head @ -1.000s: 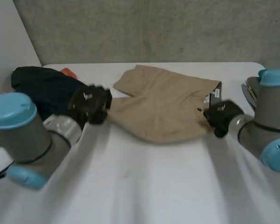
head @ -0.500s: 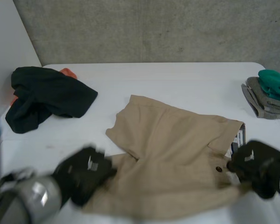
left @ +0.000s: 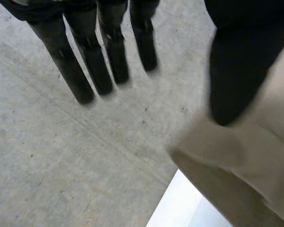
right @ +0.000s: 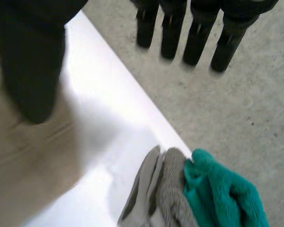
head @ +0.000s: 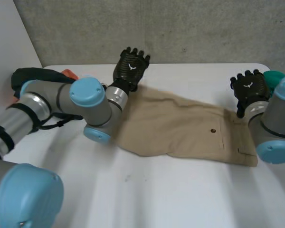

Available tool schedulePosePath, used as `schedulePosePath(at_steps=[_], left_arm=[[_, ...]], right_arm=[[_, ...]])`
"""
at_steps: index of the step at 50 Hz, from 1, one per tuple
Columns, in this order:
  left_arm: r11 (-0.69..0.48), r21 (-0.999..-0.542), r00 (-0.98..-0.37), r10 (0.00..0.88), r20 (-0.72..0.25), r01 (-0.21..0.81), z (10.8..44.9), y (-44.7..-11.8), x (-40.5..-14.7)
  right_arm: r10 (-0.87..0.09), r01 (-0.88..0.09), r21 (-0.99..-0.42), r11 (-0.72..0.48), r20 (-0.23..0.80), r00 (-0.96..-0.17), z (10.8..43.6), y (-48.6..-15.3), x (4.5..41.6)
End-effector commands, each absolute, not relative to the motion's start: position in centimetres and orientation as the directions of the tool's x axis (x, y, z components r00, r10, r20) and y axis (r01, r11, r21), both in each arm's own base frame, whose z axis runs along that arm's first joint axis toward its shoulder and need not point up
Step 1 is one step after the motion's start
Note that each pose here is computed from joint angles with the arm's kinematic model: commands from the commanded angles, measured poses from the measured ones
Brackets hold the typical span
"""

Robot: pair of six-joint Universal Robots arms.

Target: Fold the laundry.

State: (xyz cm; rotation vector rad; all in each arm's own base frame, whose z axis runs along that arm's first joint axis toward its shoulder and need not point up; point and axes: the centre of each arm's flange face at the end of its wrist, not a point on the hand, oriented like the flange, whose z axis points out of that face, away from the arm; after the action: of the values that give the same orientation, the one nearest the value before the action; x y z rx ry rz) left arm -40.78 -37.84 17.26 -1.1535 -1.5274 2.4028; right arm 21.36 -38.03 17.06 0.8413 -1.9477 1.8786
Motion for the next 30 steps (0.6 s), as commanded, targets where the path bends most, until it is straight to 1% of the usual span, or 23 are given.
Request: schedulePosePath(at_steps=[1,2,3,5,7,8,9,10,12,13,15,20,22,24,27,30], left_arm=[[-0.494,-0.832,-0.708,0.492,-0.506,0.251,17.0,-35.5,-43.0],[-0.492,-0.836,-0.709,0.498,-0.5,0.245,17.4,-35.2,-43.0],[-0.49,-0.84,-0.712,0.502,-0.491,0.234,18.8,-34.6,-42.8],[-0.481,-0.847,-0.712,0.511,-0.482,0.229,20.4,-33.6,-42.0],[-0.465,-0.855,-0.706,0.524,-0.476,0.231,20.9,-32.7,-41.5],[-0.459,-0.857,-0.705,0.528,-0.474,0.232,21.2,-32.2,-41.3],[-0.443,-0.864,-0.701,0.538,-0.468,0.237,21.8,-31.1,-40.5],[-0.438,-0.867,-0.698,0.543,-0.466,0.239,21.9,-30.7,-40.3],[-0.422,-0.873,-0.694,0.552,-0.462,0.245,22.0,-29.9,-39.7],[-0.412,-0.876,-0.692,0.557,-0.459,0.249,21.9,-29.6,-39.4],[-0.39,-0.885,-0.687,0.571,-0.45,0.255,21.6,-28.8,-39.0],[-0.343,-0.903,-0.684,0.595,-0.422,0.259,20.6,-28.2,-38.5],[-0.336,-0.906,-0.685,0.598,-0.416,0.258,20.5,-28.2,-38.4],[-0.323,-0.91,-0.686,0.603,-0.408,0.259,20.2,-28.1,-38.4],[-0.312,-0.913,-0.684,0.608,-0.403,0.261,20.1,-28.0,-38.3],[-0.312,-0.913,-0.685,0.606,-0.403,0.262,20.3,-27.7,-38.0]], right_arm=[[-0.163,-0.577,-0.814,-0.068,0.58,-0.798,17.5,-38.7,21.8],[-0.168,-0.568,-0.821,-0.058,0.569,-0.805,17.9,-38.1,21.6],[-0.172,-0.563,-0.824,-0.054,0.563,-0.808,18.3,-37.6,21.5],[-0.192,-0.553,-0.833,-0.024,0.546,-0.815,19.9,-35.7,20.9],[-0.221,-0.55,-0.835,0.015,0.533,-0.817,20.6,-34.1,20.6],[-0.252,-0.546,-0.836,0.061,0.516,-0.819,21.0,-32.7,20.2],[-0.272,-0.543,-0.834,0.095,0.503,-0.82,20.7,-32.1,20.0],[-0.32,-0.533,-0.828,0.176,0.464,-0.826,19.6,-30.8,19.7],[-0.349,-0.511,-0.824,0.247,0.416,-0.84,18.7,-30.0,19.3],[-0.369,-0.482,-0.82,0.309,0.364,-0.855,17.8,-29.2,18.9],[-0.394,-0.446,-0.824,0.349,0.303,-0.868,16.7,-28.7,18.5],[-0.427,-0.403,-0.848,0.345,0.24,-0.872,15.4,-29.1,18.2],[-0.428,-0.403,-0.846,0.348,0.239,-0.872,13.9,-29.8,18.1],[-0.411,-0.406,-0.847,0.343,0.253,-0.876,13.1,-30.5,17.9],[-0.356,-0.42,-0.847,0.326,0.301,-0.885,13.3,-31.2,16.9],[-0.324,-0.453,-0.833,0.318,0.354,-0.877,13.6,-31.3,16.1]])
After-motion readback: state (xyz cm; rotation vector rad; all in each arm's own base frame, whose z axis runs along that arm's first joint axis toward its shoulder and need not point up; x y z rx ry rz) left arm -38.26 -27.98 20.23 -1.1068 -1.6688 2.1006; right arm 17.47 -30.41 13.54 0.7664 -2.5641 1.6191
